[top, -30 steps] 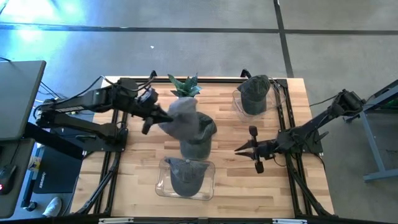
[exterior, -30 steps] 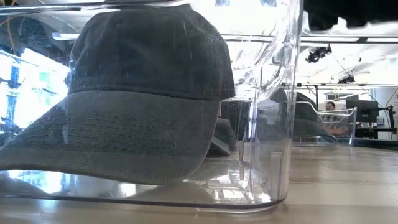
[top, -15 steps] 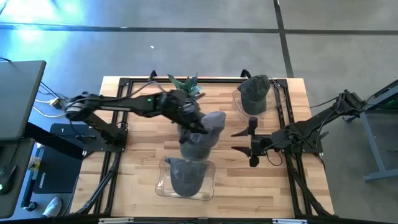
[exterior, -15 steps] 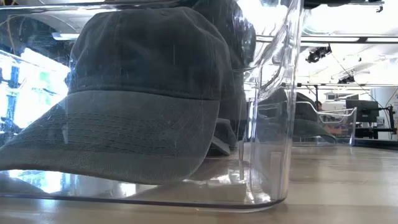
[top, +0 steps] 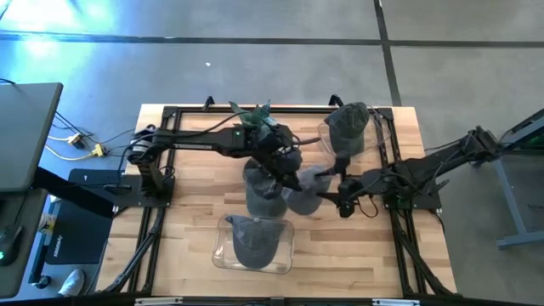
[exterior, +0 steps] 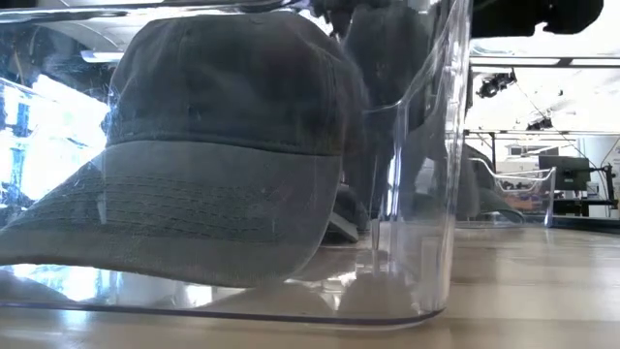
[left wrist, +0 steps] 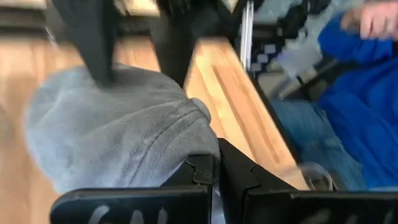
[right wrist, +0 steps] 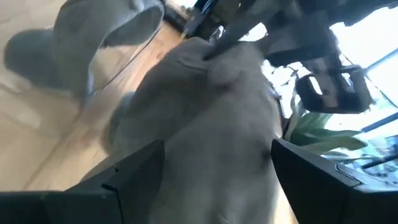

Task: Pick & Place hat
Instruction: Put the gray cap into the bottom transparent bin

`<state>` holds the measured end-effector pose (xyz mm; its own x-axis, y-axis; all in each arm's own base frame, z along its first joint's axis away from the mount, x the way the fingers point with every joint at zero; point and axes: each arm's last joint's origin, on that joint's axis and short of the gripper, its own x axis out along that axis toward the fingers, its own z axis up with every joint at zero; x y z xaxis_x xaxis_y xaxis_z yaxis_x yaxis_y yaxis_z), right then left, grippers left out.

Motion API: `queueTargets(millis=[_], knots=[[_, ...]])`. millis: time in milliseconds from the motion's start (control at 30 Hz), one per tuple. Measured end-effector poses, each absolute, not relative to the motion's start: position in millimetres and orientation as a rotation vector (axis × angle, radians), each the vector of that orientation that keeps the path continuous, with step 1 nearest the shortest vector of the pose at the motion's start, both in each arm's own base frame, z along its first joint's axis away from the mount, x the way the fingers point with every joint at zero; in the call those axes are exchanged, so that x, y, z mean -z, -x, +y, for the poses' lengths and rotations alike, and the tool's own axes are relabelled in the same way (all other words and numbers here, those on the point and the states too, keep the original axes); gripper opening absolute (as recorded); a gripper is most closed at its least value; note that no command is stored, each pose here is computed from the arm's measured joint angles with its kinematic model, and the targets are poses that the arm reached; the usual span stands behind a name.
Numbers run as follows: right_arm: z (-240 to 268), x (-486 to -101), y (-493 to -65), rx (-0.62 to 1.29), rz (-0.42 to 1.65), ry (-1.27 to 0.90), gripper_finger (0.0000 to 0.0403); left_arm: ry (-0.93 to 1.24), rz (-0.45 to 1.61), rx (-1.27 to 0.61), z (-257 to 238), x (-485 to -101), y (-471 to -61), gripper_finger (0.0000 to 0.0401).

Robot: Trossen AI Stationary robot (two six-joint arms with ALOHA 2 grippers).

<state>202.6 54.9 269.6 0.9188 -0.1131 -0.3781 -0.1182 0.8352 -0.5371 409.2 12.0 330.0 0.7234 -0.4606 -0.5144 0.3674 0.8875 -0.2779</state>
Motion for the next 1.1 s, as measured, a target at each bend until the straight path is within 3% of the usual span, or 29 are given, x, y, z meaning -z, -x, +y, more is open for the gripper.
queueTargets(millis=[200,467,633,700,933,1100], knots=[[47.2,-260.7,-201.8,-0.156,0.491,0.458,0.0259,0.138,0.593,0.48,11.9,-327.4,-413.2,0.0],[48.6,-251.5,-201.7,-0.249,0.548,0.357,0.0145,0.054,0.524,0.541,4.6,-319.5,-425.6,0.0024],[51.3,-248.4,-198.2,-0.341,0.586,0.29,0.0034,0.043,0.505,0.61,-0.8,-309.2,-434.0,0.0101],[52.3,-246.9,-196.7,-0.375,0.606,0.267,0.001,0.037,0.51,0.616,-0.5,-307.0,-434.2,0.0141],[65.3,-245.3,-191.5,-0.424,0.63,0.237,0.0006,-0.001,0.524,0.656,-14.4,-278.5,-449.8,0.027],[73.2,-245.2,-188.5,-0.353,0.626,0.291,0.0008,-0.158,0.475,0.504,-29.8,-268.3,-465.0,0.0318]])
